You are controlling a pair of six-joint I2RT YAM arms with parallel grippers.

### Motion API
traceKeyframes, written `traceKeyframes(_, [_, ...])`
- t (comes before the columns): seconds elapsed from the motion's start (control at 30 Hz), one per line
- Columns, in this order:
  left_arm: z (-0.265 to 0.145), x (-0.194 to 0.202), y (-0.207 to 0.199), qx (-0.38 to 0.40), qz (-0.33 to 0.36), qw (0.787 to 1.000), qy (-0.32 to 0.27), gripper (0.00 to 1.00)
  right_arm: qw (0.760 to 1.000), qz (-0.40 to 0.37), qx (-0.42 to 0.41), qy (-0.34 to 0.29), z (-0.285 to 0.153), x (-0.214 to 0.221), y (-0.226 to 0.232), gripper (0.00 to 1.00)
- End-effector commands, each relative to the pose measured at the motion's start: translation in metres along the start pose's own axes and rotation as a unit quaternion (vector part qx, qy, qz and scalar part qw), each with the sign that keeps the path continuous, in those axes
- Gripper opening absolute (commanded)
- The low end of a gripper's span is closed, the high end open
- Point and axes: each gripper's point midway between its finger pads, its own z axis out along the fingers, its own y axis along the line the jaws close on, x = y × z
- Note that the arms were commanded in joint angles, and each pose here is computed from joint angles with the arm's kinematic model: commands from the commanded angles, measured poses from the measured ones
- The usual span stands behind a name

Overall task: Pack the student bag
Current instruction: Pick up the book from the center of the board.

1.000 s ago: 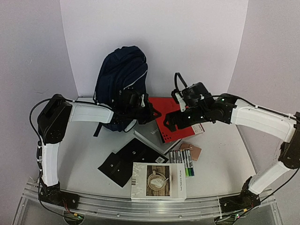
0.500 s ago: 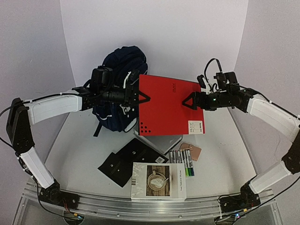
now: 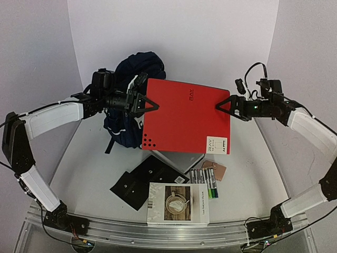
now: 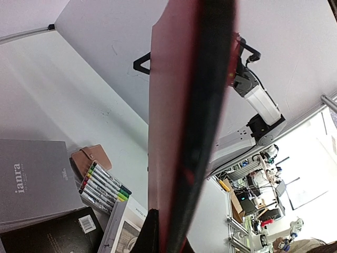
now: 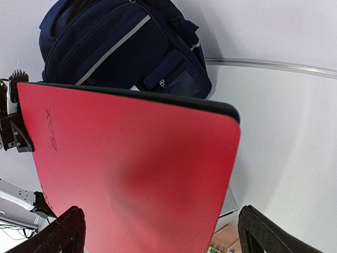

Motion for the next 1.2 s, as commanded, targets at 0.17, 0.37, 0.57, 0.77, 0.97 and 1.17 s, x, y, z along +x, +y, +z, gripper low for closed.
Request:
traceKeyframes(0.17, [-0.031, -0.035, -0.088, 0.084, 0.111, 0.99, -0.03, 0.0, 0.991, -0.013, -0.136, 0.017, -0.014, 0.005, 0.051, 0.84])
traceKeyframes(0.37, [-0.028, -0.043, -0.093, 0.112, 0.114, 0.986, -0.034, 0.0, 0.979, -0.024, -0.204, 0.01, -0.033, -0.001, 0.083, 0.56])
traceKeyframes(0.57, [-0.028, -0.051, -0.069, 0.044, 0.097, 0.993, -0.05, 0.0, 0.979, -0.011, -0.203, -0.028, -0.044, -0.016, 0.091, 0.06])
traceKeyframes(0.77, [-0.043, -0.07, -0.031, -0.089, 0.069, 0.991, -0.073, 0.31, 0.984, -0.019, -0.145, -0.098, -0.063, -0.045, 0.091, 0.0])
traceKeyframes(0.97, [-0.071, -0.088, -0.036, -0.18, 0.098, 0.974, -0.093, 0.84, 0.982, -0.028, -0.096, -0.158, -0.083, -0.067, 0.09, 0.0])
traceKeyframes(1.17, [-0.114, -0.103, -0.042, -0.256, 0.102, 0.952, -0.133, 1.0, 0.98, -0.029, -0.081, -0.179, -0.091, -0.077, 0.089, 0.0])
